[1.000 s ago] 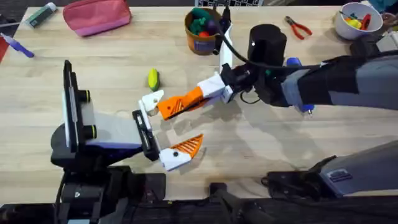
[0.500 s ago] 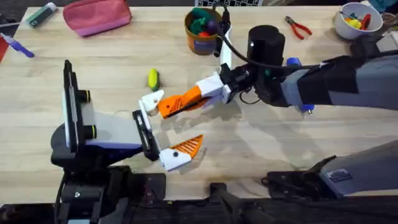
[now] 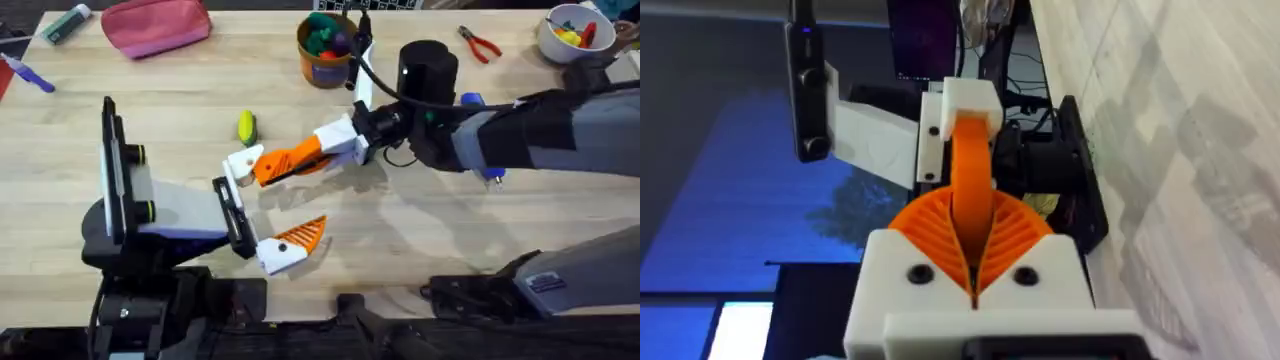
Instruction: Pick up the gripper from the table and insert it into the empty holder that is missing its gripper. Then pick up a screw, insert it into the mounting hole, and use the screwdriver to tighten it. Finally, clean up the table by picking up the vegetable and placing it into the bucket.
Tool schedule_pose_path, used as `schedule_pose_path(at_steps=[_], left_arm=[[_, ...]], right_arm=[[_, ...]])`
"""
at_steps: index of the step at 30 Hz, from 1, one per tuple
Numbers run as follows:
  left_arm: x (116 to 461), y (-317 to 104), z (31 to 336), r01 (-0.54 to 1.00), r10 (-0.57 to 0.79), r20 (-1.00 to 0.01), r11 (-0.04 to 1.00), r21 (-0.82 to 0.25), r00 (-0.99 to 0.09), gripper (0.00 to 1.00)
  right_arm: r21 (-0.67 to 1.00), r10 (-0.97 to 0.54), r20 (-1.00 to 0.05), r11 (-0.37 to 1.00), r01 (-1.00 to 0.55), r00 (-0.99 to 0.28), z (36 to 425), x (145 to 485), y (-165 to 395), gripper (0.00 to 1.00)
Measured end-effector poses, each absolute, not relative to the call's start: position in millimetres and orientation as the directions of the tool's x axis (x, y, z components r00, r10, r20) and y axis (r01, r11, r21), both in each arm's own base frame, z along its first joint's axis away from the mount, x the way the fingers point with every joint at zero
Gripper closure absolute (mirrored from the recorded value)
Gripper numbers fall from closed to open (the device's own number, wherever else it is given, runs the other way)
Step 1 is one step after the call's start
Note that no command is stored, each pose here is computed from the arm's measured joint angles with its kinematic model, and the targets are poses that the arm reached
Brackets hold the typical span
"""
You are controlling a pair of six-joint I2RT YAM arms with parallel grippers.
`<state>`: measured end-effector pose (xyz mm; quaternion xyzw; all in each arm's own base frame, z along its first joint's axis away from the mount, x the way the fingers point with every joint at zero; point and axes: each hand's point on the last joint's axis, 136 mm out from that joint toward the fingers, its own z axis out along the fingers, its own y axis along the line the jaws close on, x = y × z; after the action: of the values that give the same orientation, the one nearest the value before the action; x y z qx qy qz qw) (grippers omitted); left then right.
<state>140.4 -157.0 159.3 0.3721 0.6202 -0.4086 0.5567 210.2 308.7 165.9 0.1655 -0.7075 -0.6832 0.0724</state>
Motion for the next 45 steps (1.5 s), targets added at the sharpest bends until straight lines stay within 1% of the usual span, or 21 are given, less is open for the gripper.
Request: schedule_pose_path(at_steps=[15, 25, 45], left_arm=[[141.0, -156.7, 159.4, 0.915, 0.007, -0.995, 0.392, -0.091, -0.102, 0.015], [141.0, -156.7, 159.2, 0.915, 0.008, -0.995, 0.392, -0.090, -0.101, 0.015], [141.5, -156.4, 159.3, 0.914, 0.007, -0.995, 0.396, -0.091, -0.102, 0.015]], right_arm=[[0.988, -0.317, -0.141, 0.021, -0.155, -0.938, 168.5, 211.7, 320.3, 0.992], [0.991, -0.323, -0.117, 0.030, -0.133, -0.939, 166.6, 211.9, 326.6, 0.992], [0.990, -0.340, -0.125, 0.022, -0.141, -0.932, 167.8, 216.0, 335.6, 0.992]])
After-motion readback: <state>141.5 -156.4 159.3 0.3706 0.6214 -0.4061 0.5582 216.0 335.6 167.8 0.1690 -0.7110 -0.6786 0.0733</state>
